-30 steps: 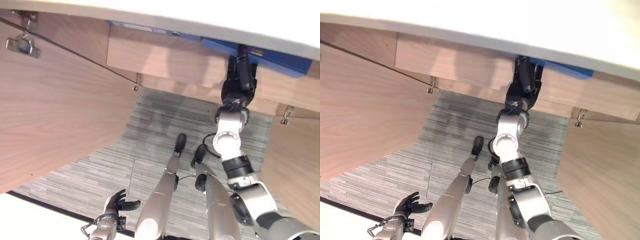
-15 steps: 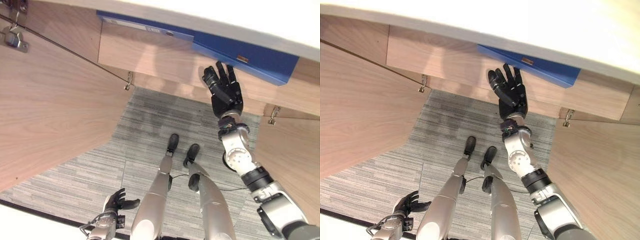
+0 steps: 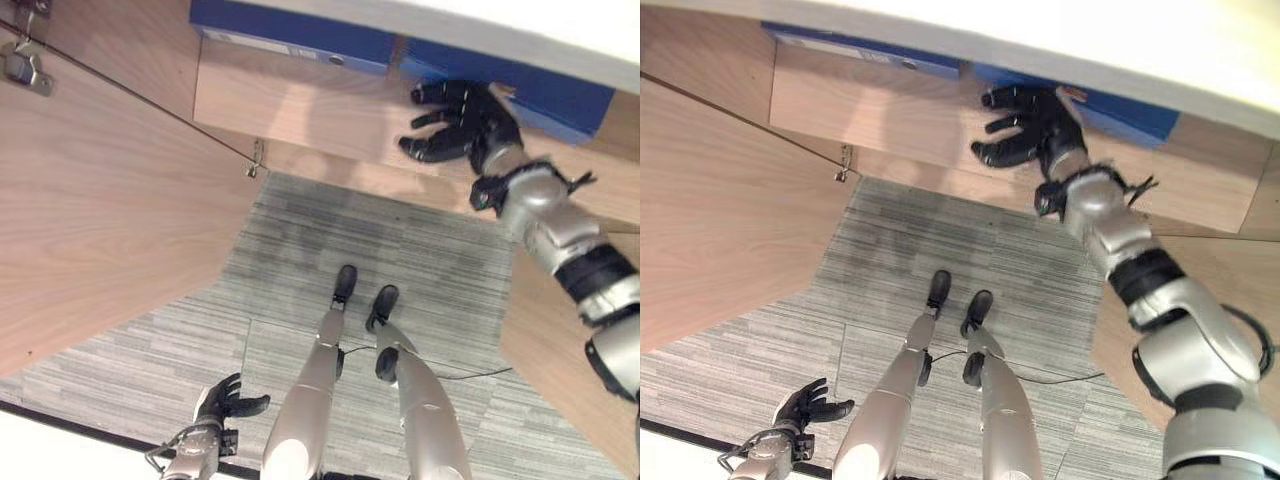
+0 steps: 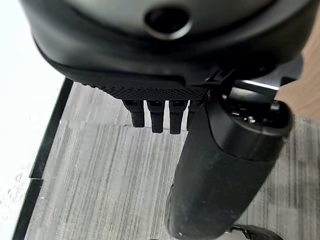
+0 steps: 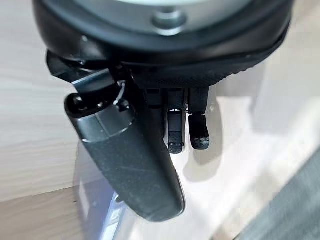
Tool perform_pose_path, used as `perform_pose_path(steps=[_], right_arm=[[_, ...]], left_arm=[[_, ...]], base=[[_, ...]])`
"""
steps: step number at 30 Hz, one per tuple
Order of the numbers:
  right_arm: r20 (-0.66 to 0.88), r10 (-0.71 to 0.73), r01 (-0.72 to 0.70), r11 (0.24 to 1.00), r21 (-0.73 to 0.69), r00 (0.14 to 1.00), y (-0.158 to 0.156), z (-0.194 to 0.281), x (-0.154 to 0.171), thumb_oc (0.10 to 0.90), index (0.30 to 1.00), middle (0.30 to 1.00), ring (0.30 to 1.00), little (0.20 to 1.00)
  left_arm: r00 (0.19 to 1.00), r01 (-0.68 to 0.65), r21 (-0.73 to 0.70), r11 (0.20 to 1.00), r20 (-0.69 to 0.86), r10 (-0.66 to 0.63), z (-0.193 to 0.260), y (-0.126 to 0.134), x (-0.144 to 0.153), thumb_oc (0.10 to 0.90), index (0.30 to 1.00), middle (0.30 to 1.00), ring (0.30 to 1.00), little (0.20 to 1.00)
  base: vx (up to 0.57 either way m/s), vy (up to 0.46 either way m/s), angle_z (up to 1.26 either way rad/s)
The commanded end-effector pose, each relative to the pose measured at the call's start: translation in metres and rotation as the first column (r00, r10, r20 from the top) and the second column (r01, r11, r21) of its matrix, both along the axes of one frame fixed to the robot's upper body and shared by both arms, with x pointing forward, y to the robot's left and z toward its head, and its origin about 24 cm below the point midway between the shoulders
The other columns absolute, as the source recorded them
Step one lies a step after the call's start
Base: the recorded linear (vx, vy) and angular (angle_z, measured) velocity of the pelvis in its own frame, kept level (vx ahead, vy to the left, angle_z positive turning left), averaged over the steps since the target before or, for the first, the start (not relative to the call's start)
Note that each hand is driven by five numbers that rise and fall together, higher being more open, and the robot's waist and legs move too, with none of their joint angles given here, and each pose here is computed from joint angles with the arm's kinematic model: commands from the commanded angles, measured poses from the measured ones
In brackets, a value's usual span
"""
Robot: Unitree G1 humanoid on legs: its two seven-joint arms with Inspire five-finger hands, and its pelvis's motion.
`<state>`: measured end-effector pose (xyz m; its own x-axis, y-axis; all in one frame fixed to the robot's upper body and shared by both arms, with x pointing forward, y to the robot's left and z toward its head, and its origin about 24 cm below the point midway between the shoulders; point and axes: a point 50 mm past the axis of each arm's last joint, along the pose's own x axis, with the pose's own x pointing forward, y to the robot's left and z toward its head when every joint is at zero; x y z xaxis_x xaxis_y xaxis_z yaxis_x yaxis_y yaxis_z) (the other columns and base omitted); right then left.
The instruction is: Put the empty folder in the office cabinet
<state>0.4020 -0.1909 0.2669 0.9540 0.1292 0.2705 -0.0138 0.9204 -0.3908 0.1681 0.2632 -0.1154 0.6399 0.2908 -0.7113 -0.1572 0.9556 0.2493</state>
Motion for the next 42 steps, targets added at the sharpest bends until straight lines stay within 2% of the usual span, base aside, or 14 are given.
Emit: perform_pose_path(steps=[1,3,4,5,6,7,8,16,18,23,30,33,42], right_arm=[[0.070,-0.186,0.196,0.960,-0.200,0.980,-0.021,0.025,0.005,0.800,0.900,0.900,0.900,0.900],[0.074,-0.233,0.244,0.938,-0.246,0.970,-0.028,0.030,0.007,0.800,0.900,0.900,0.900,0.900],[0.083,-0.343,0.351,0.876,-0.332,0.935,-0.043,0.039,0.009,0.800,0.900,0.900,0.900,0.900],[0.083,-0.343,0.351,0.876,-0.332,0.935,-0.043,0.039,0.009,0.800,0.900,0.900,0.900,0.900],[0.091,-0.420,0.422,0.825,-0.376,0.903,-0.054,0.044,0.009,0.800,0.900,0.900,0.900,0.900],[0.091,-0.420,0.421,0.825,-0.376,0.903,-0.054,0.044,0.009,0.800,0.900,0.900,0.900,0.900],[0.094,-0.463,0.458,0.790,-0.407,0.881,-0.061,0.045,0.009,0.800,0.900,0.900,0.900,0.900],[0.054,-0.486,0.445,0.743,-0.499,0.872,-0.058,0.027,0.014,0.800,0.900,0.900,0.900,0.900],[0.017,-0.455,0.388,0.738,-0.552,0.890,-0.048,0.005,0.018,0.800,0.900,0.900,0.900,0.900],[-0.127,-0.341,0.214,0.796,-0.565,0.931,-0.021,-0.051,0.020,0.800,0.900,0.900,0.900,0.900],[-0.254,-0.287,0.071,0.779,-0.623,0.924,0.002,-0.110,0.015,0.800,0.900,0.900,0.900,0.900],[-0.300,-0.197,-0.047,0.762,-0.646,0.933,0.018,-0.128,0.008,0.800,0.900,0.900,0.900,0.900],[-0.386,-0.147,-0.156,0.743,-0.651,0.911,0.002,-0.156,-0.011,0.800,0.900,0.900,0.900,0.900]], left_arm=[[0.981,-0.057,0.119,0.991,-0.176,0.077,-0.011,0.039,-0.068,0.800,0.900,0.900,0.900,0.900],[0.981,-0.052,0.119,0.992,-0.177,0.073,-0.011,0.039,-0.068,0.800,0.900,0.900,0.900,0.900],[0.983,-0.048,0.122,0.991,-0.173,0.069,-0.010,0.040,-0.067,0.800,0.900,0.900,0.900,0.900],[0.983,-0.048,0.122,0.991,-0.173,0.069,-0.010,0.040,-0.067,0.800,0.900,0.900,0.900,0.900],[0.983,-0.054,0.127,0.990,-0.167,0.075,-0.010,0.041,-0.065,0.800,0.900,0.900,0.900,0.900],[0.983,-0.054,0.127,0.990,-0.167,0.075,-0.010,0.041,-0.065,0.800,0.900,0.900,0.900,0.900],[0.984,-0.050,0.127,0.991,-0.165,0.071,-0.010,0.041,-0.064,0.800,0.900,0.900,0.900,0.900],[0.986,-0.038,0.118,0.992,-0.155,0.056,-0.010,0.037,-0.058,0.800,0.900,0.900,0.900,0.900],[0.987,-0.037,0.111,0.993,-0.149,0.053,-0.009,0.036,-0.054,0.800,0.900,0.900,0.900,0.900],[0.985,-0.030,0.116,0.993,-0.166,0.050,-0.009,0.039,-0.055,0.800,0.900,0.900,0.900,0.900],[0.973,-0.032,0.130,0.991,-0.223,0.061,-0.012,0.045,-0.066,0.800,0.900,0.900,0.900,0.900],[0.962,-0.049,0.130,0.990,-0.261,0.082,-0.015,0.048,-0.078,0.800,0.900,0.900,0.900,0.900],[0.926,-0.105,0.111,0.988,-0.350,0.138,-0.024,0.045,-0.100,0.800,0.900,0.900,0.900,0.900]], base=[[0.00,0.000,0.00],[0.00,0.000,0.00],[0.00,0.000,0.00],[0.00,0.000,0.00],[0.01,0.002,-0.04],[0.01,-0.001,-0.03],[0.00,0.000,0.00],[0.00,-0.003,0.05],[0.00,0.000,0.00],[0.00,-0.006,0.00],[0.03,-0.007,0.03],[0.09,-0.006,0.00],[0.06,0.008,-0.08]])
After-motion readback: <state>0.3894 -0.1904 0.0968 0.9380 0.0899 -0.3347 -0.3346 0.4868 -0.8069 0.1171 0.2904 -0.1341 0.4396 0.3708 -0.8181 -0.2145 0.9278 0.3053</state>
